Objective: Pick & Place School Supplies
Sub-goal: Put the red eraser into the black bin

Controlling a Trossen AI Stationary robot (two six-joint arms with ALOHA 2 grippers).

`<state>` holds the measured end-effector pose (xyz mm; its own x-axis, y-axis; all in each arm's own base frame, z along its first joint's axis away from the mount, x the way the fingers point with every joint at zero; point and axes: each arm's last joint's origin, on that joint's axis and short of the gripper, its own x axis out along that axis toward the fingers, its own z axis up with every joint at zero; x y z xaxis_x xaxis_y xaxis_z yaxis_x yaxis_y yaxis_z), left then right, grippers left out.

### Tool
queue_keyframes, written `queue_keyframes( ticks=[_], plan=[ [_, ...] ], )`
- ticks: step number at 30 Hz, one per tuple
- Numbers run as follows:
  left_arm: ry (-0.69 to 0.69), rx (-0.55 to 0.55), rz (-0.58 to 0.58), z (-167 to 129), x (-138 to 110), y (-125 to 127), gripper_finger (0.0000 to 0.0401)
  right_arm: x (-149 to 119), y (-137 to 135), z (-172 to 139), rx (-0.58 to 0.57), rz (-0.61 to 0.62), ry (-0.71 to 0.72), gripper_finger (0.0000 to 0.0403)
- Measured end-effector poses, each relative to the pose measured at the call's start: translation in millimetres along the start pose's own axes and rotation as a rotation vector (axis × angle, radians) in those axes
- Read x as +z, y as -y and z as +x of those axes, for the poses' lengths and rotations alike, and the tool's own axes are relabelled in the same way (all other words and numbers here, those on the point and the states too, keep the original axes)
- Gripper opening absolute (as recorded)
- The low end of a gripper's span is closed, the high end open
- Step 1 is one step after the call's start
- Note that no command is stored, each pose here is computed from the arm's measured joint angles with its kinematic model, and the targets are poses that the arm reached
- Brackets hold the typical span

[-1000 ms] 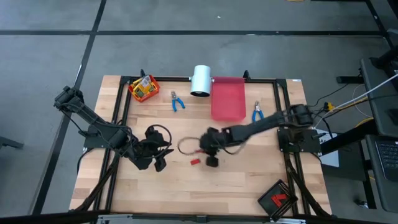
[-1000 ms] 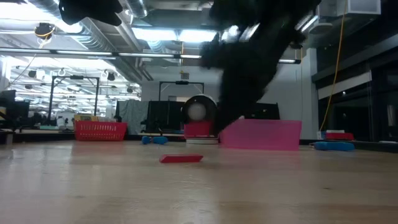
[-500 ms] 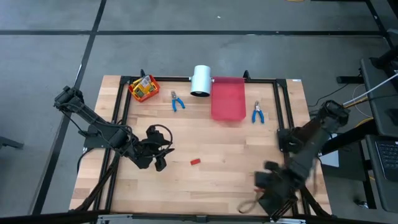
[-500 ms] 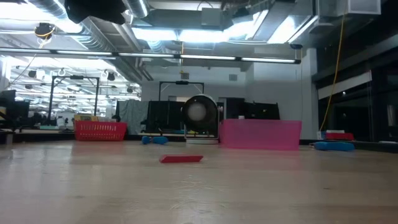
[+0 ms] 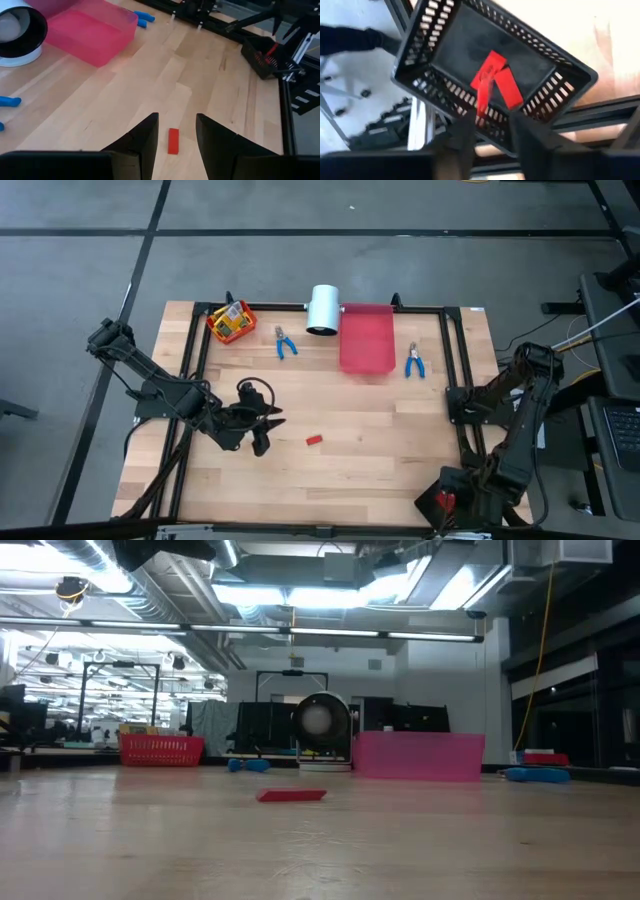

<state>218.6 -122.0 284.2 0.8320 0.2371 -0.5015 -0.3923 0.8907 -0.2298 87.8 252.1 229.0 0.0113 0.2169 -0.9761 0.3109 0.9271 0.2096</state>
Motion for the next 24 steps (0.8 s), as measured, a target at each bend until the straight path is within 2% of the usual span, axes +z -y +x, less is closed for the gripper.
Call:
queue_keyframes(
  ticks=[3, 6, 8, 11, 15, 20, 24],
  plan=[
    [0.008, -0.009, -0.010, 0.0, 1.0, 1.0, 0.0127, -3.8, -0.8, 1.0, 0.011, 0.015, 0.011, 0.0182],
    [0.008, -0.029, -0.031, 3.9, 2.4, 3.2, 0.0127, -4.9, -1.1, 1.2, 0.015, 0.038, 0.049, 0.0205],
    [-0.049, -0.089, -0.031, 15.2, 2.0, 6.3, 0.0127, -3.6, -1.3, 1.1, 0.018, 0.057, 0.102, 0.0207],
    [-0.215, -0.174, -0.001, 48.7, -9.3, 10.9, 0.0127, -1.1, -1.5, 0.7, 0.025, 0.069, 0.194, 0.0201],
    [-0.393, -0.159, 0.066, 92.9, -36.8, 9.1, 0.0127, 3.4, -1.4, -0.1, 0.036, 0.125, 0.303, 0.0189],
    [-0.425, -0.254, 0.057, 138.8, -50.8, 8.7, 0.0141, 7.0, -1.6, -1.9, 0.073, 0.243, 0.439, 0.0182],
    [-0.358, -0.281, 0.085, 156.4, -52.1, 8.7, 0.0168, 9.4, -4.7, -7.2, 0.118, 0.305, 0.534, 0.0182]
  ],
)
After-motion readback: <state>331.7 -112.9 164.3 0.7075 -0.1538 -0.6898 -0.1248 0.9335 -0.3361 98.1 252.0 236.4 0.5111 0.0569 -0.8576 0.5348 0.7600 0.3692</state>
